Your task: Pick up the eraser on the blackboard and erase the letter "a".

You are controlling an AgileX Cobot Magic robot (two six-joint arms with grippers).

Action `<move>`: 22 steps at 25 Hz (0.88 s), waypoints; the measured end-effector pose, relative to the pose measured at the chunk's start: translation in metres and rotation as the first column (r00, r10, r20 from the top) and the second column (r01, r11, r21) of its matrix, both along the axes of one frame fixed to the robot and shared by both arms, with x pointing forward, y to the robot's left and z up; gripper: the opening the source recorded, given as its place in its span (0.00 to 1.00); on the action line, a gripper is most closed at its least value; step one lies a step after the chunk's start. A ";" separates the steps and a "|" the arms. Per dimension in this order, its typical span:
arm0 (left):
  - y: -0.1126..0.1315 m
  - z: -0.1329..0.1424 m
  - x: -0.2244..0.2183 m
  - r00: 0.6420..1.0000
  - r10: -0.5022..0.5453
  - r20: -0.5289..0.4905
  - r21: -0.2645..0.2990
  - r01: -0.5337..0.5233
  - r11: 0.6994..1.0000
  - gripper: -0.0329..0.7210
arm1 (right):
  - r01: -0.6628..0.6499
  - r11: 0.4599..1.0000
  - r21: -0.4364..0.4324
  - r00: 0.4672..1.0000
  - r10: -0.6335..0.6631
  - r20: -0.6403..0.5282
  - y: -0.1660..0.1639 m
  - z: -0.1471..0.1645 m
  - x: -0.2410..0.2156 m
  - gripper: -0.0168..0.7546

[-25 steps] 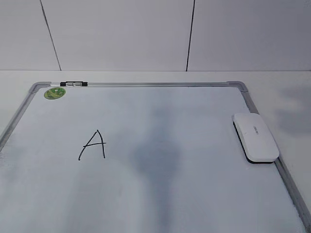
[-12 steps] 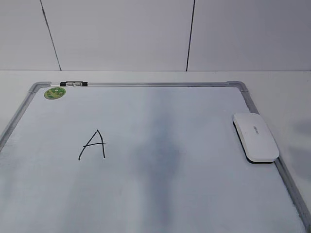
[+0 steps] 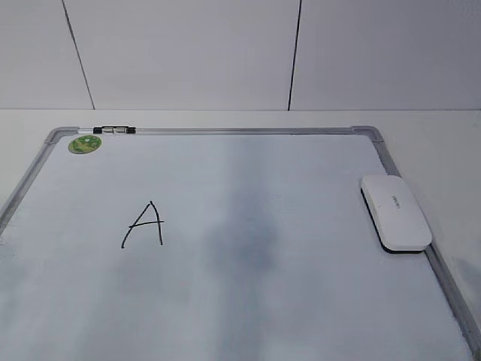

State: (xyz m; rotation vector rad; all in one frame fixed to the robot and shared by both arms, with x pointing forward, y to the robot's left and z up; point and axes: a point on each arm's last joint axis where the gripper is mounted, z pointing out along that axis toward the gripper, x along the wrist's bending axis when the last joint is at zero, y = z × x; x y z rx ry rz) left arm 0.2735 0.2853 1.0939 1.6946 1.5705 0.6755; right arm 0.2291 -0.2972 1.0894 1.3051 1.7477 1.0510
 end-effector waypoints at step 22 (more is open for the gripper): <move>0.003 -0.041 -0.041 0.987 0.028 0.156 0.067 -0.039 0.997 0.66 | -0.001 1.000 -0.025 0.995 -0.001 -0.103 -0.001 -0.042 -0.002 0.79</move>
